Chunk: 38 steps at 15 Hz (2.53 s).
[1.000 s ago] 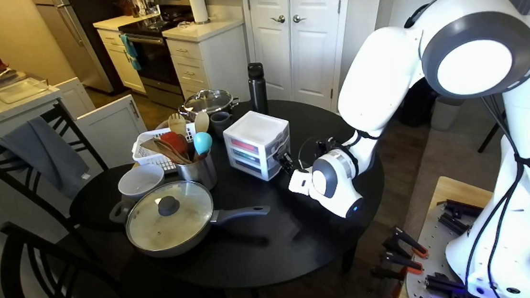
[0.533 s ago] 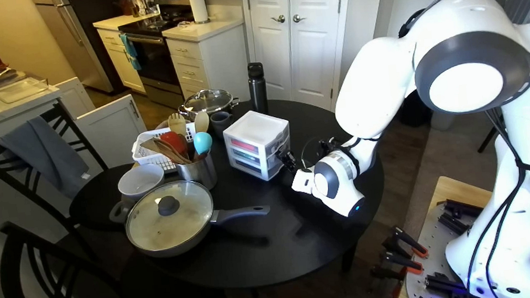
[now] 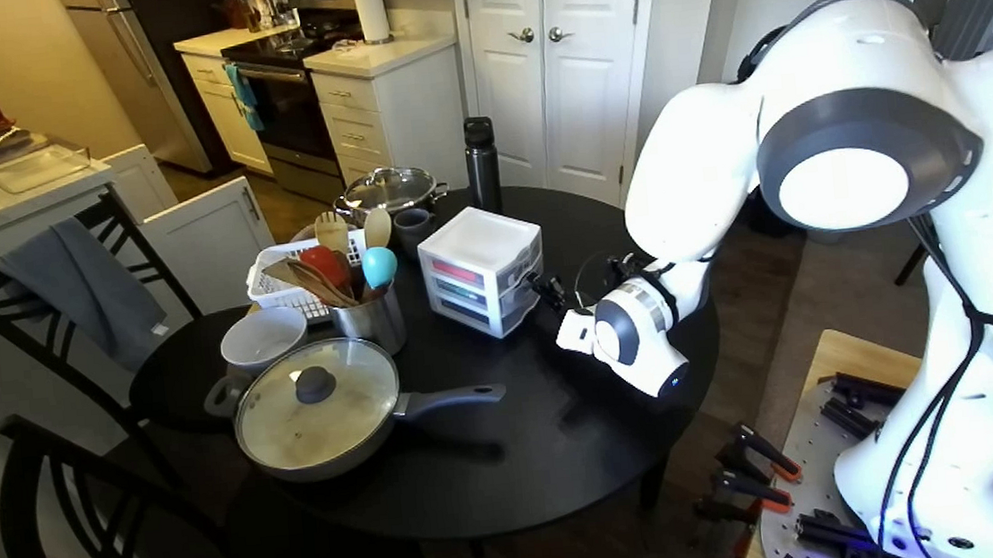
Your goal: Open the middle drawer
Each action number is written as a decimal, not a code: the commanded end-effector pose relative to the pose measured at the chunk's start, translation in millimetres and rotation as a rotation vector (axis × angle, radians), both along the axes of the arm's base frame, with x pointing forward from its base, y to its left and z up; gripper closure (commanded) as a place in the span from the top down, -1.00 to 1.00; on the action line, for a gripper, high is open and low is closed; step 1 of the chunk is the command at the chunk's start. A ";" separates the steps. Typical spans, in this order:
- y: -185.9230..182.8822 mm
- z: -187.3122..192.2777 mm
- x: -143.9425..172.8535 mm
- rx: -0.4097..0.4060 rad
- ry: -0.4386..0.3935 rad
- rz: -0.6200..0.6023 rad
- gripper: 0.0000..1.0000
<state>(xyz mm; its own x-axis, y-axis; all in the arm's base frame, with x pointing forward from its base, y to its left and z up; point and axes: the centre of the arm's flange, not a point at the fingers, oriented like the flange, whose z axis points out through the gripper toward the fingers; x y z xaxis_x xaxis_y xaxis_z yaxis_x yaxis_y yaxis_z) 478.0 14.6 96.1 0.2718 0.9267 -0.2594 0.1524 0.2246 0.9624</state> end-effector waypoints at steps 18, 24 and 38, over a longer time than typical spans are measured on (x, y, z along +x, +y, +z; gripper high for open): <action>-36.2 21.4 -79.5 0.016 -0.022 -0.052 -0.89; -41.9 23.7 -100.2 0.022 -0.001 -0.087 -0.89; -49.8 24.6 -142.3 0.041 0.055 -0.141 -0.89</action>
